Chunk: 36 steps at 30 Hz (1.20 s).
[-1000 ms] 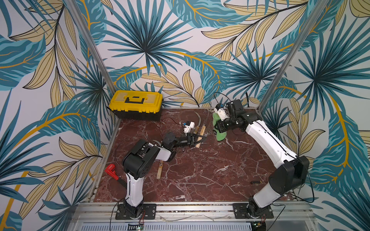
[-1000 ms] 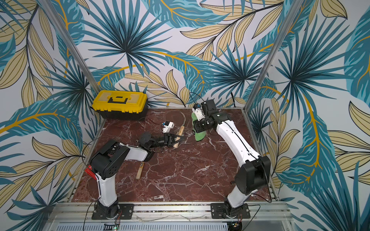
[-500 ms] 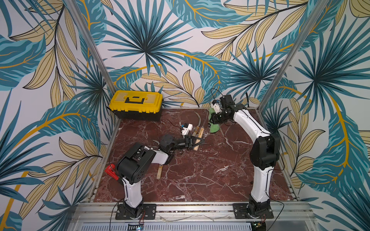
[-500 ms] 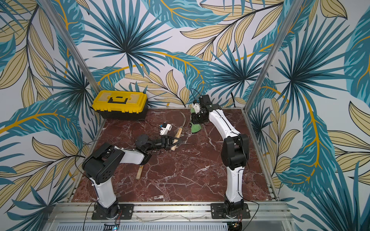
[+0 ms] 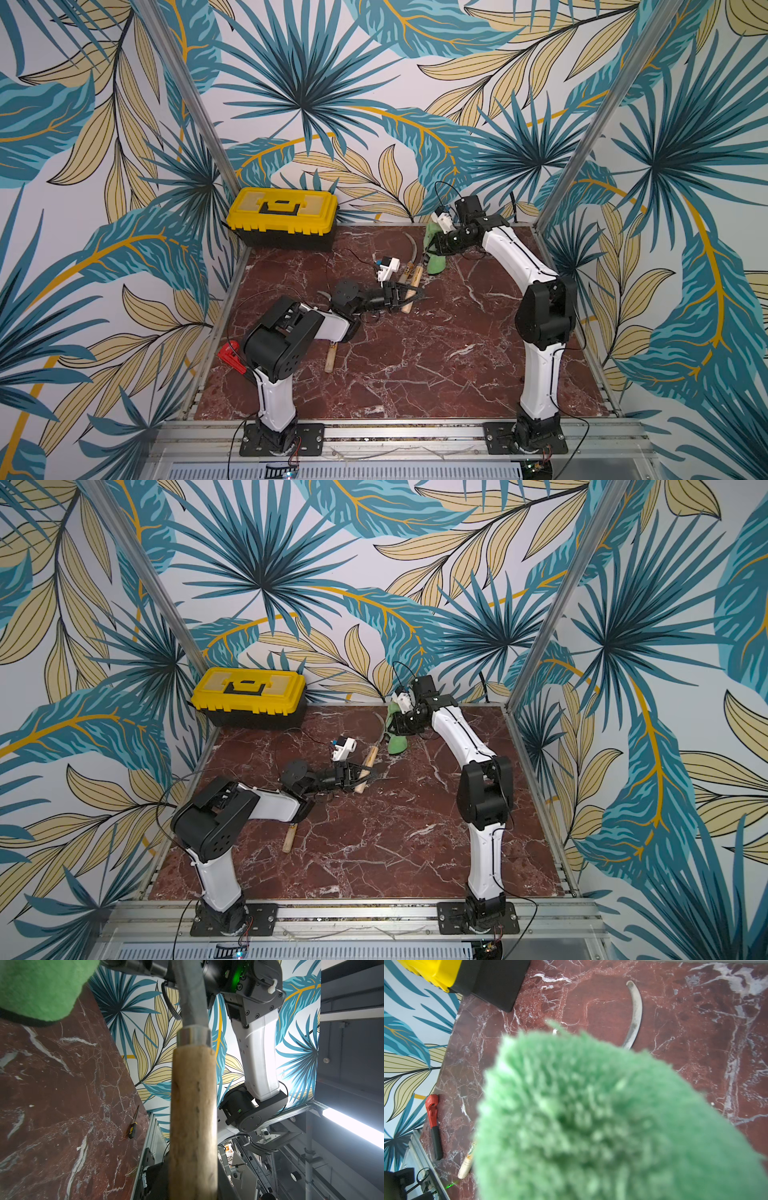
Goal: Wipe small sickles with rags
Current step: Wipe the small sickle.
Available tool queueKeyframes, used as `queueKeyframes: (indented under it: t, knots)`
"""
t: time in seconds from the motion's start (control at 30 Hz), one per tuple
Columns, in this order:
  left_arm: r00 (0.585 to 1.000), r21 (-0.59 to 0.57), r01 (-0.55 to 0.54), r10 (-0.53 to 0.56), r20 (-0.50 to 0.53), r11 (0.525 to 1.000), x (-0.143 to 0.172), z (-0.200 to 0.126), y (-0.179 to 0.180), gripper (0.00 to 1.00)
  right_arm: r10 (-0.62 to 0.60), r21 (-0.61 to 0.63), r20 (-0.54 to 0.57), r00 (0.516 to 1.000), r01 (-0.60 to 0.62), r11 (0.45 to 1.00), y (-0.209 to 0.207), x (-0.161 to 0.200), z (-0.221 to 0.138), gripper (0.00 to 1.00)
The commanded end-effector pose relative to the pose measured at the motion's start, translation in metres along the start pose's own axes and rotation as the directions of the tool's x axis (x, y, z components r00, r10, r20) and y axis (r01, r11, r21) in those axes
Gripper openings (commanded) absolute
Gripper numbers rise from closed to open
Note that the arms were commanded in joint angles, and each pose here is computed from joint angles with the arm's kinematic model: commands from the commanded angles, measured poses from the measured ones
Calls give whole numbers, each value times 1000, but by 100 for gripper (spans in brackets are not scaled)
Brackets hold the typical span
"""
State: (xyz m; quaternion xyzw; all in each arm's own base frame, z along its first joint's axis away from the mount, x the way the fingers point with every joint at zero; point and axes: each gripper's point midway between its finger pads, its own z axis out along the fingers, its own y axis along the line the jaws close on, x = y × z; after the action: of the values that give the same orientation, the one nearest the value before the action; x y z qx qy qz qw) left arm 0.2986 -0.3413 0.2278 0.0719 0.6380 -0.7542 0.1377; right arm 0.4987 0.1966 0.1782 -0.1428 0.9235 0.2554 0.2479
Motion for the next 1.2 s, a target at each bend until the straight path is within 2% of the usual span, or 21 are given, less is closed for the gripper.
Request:
queueKeyframes:
  t: [0.0,0.67,0.97,1.17]
  knots:
    - [1000,14,-21,21,3,1000,-4,1,-2,0,-54,-50,59,997,56,997,21,-9,-25,2]
    - [1000,20,-27,27,-10,999,-9,7,2,0,-220,-66,59,974,224,972,81,6,-54,2]
    - [999,22,-31,31,-15,999,-12,10,5,0,-274,-83,28,961,275,958,106,29,-58,2]
    - [1000,11,-26,26,-10,1000,-17,10,15,0,-331,-48,-7,944,330,943,116,52,-78,2]
